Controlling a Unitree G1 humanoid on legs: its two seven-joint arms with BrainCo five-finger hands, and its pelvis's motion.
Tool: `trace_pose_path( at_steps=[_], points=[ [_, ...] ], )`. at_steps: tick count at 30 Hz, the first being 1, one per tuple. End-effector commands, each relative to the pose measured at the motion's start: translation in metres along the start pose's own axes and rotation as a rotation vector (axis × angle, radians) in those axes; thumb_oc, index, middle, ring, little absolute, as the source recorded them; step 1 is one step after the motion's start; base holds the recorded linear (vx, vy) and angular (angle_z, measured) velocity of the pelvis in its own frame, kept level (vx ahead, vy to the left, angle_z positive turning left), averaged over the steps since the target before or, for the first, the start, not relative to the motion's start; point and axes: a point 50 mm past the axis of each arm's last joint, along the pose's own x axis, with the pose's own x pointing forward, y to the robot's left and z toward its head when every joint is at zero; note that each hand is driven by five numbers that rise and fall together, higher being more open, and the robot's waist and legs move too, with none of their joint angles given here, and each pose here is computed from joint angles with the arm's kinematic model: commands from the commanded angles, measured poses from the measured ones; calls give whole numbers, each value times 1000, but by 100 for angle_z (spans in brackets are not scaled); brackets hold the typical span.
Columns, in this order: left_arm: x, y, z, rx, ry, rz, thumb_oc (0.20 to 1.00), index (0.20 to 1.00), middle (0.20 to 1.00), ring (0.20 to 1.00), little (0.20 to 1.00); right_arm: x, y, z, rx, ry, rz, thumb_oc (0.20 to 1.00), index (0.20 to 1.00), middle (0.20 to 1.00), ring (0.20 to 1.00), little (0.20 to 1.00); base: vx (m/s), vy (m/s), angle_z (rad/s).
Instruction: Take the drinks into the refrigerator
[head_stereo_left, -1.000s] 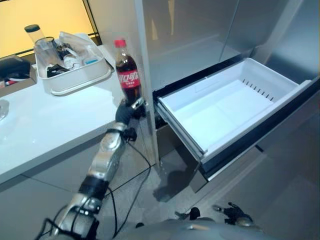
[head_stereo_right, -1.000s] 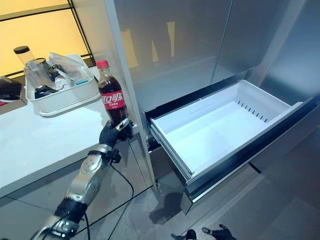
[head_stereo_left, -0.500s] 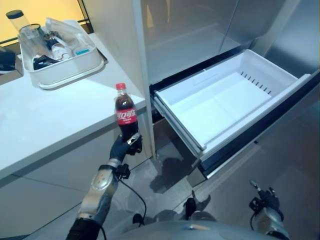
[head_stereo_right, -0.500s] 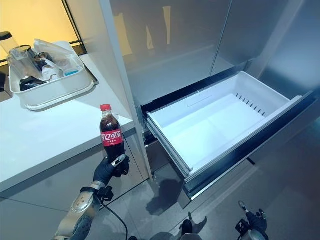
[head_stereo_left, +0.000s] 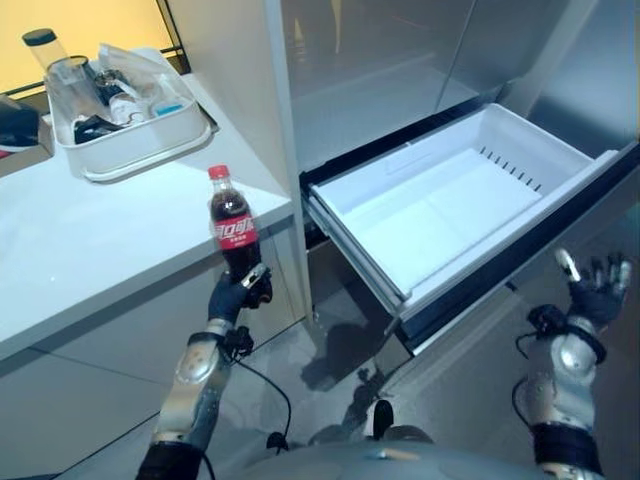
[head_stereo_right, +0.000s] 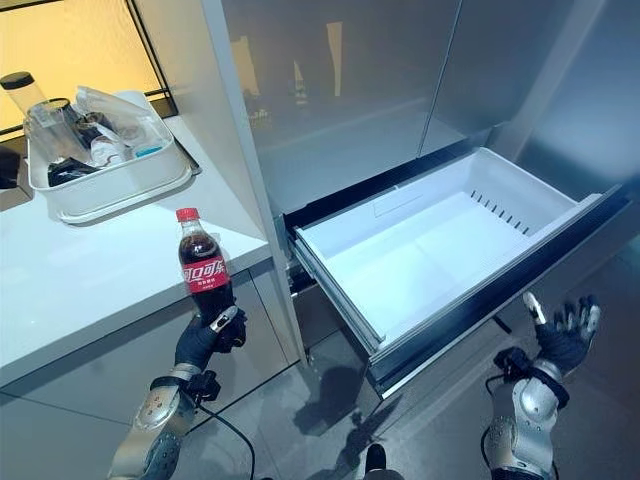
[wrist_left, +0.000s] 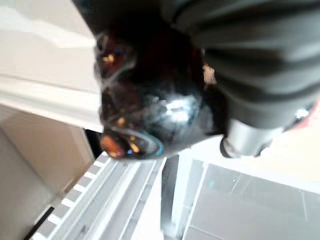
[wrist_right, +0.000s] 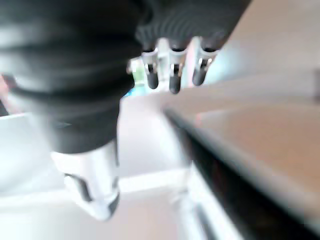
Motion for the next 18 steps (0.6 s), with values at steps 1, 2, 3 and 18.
trace_pose_path(
  at_steps=[1, 2, 3, 18],
  points=[
    [7, 0, 73, 78, -381, -38, 200, 200, 200, 200, 200, 12, 11, 38, 7, -233, 28, 1000, 1000, 1000, 1000, 1000, 0, 0, 0],
    [6, 1, 76, 80, -397, -37, 200, 200, 200, 200, 200, 10, 20, 52, 6, -296, 77, 1000, 1000, 1000, 1000, 1000, 0, 0, 0],
    [5, 0, 80, 83, -417, -40, 200, 200, 200, 200, 200, 9, 26, 62, 8, -345, 121, 1000, 1000, 1000, 1000, 1000, 0, 0, 0],
    [-7, -6, 102, 178, -523, -191, 200, 200, 200, 200, 200, 3, 85, 91, -117, -432, 724, 1000, 1000, 1000, 1000, 1000, -1, -3, 1]
  ],
)
